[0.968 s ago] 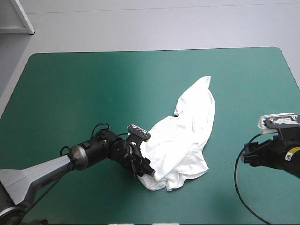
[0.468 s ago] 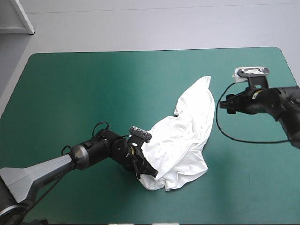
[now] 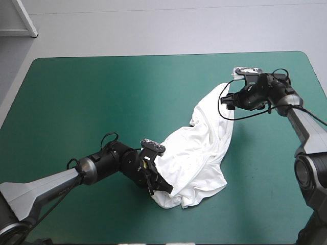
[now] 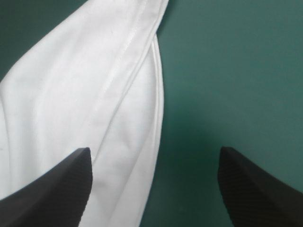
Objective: Fold the cloth
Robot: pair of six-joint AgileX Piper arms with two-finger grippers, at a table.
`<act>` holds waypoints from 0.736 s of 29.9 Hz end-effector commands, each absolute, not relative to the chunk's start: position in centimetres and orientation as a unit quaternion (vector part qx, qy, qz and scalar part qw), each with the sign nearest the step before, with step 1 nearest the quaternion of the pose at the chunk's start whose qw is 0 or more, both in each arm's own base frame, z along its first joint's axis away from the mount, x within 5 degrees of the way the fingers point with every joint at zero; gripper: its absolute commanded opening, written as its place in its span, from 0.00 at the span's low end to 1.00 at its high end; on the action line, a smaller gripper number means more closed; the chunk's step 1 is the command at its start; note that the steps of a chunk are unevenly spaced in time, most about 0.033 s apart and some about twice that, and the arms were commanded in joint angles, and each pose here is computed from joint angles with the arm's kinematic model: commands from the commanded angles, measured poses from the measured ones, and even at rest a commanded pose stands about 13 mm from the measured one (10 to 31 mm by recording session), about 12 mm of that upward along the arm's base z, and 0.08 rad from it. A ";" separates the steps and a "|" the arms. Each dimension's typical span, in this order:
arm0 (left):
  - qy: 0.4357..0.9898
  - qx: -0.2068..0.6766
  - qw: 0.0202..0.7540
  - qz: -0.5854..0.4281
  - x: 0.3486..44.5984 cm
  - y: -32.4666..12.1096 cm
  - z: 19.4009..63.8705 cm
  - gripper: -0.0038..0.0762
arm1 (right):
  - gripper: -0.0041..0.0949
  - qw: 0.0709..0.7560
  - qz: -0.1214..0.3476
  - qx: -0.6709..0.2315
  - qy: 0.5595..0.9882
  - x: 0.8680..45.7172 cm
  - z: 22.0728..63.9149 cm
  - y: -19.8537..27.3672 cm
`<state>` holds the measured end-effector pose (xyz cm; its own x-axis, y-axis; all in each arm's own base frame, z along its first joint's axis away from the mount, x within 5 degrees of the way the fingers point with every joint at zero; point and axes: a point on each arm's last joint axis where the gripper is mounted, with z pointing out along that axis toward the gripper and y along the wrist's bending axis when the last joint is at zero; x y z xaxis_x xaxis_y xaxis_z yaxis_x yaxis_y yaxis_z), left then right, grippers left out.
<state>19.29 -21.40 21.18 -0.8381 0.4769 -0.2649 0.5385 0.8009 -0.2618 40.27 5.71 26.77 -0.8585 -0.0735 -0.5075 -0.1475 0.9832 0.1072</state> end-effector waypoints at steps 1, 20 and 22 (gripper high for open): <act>0.942 0.259 0.108 -0.184 19.2 -21.5 22.5 0.04 | 0.71 0.302 0.086 -0.061 0.948 41.3 28.2 6.3; 0.941 0.258 0.118 -0.186 19.4 -21.6 22.6 0.04 | 0.15 0.274 0.079 -0.060 0.957 43.7 23.0 6.5; 0.939 0.257 0.125 -0.188 19.5 -21.7 22.7 0.04 | 0.03 0.282 0.077 -0.068 0.954 43.7 23.8 6.5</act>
<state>19.33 -21.42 21.19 -0.8381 0.4744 -0.2693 0.5377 0.8013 -0.2621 43.67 6.56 21.22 -0.8680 -0.0813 -0.4898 -0.1549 0.9816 0.1115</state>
